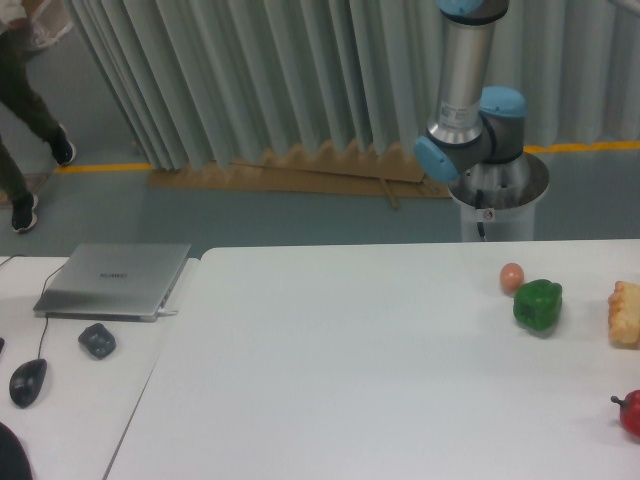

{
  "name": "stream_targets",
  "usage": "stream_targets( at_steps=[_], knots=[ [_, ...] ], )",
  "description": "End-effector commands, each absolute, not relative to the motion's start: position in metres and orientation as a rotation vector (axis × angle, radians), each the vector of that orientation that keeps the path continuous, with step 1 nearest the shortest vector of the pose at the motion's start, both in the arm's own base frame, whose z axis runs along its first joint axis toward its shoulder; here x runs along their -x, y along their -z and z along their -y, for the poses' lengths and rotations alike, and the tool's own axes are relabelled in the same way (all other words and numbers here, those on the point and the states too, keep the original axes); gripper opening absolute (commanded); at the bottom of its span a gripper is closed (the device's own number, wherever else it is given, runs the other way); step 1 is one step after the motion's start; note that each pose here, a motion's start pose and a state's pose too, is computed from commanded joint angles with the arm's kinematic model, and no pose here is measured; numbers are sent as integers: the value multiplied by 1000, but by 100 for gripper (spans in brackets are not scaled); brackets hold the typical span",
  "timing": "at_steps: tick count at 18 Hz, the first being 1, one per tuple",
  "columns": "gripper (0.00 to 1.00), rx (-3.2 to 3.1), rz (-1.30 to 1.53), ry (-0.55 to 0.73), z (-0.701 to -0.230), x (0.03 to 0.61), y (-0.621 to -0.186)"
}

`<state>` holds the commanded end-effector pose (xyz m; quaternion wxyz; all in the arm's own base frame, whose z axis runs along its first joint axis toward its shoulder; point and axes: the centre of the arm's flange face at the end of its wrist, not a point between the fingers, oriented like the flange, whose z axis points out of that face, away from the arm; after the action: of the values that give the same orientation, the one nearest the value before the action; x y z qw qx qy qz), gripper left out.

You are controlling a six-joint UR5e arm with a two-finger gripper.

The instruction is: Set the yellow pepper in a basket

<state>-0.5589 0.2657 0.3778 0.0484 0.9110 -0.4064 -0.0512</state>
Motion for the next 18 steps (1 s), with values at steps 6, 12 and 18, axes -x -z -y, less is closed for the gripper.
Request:
stream_targets(
  at_steps=[6,12,18],
  knots=[
    [38,-2789,1277,-10,-278,556,-337],
    [40,-2804,1280,-55,-275,564,-317],
    [100,-2803,1271,-18,-272,559,-332]
  ],
)
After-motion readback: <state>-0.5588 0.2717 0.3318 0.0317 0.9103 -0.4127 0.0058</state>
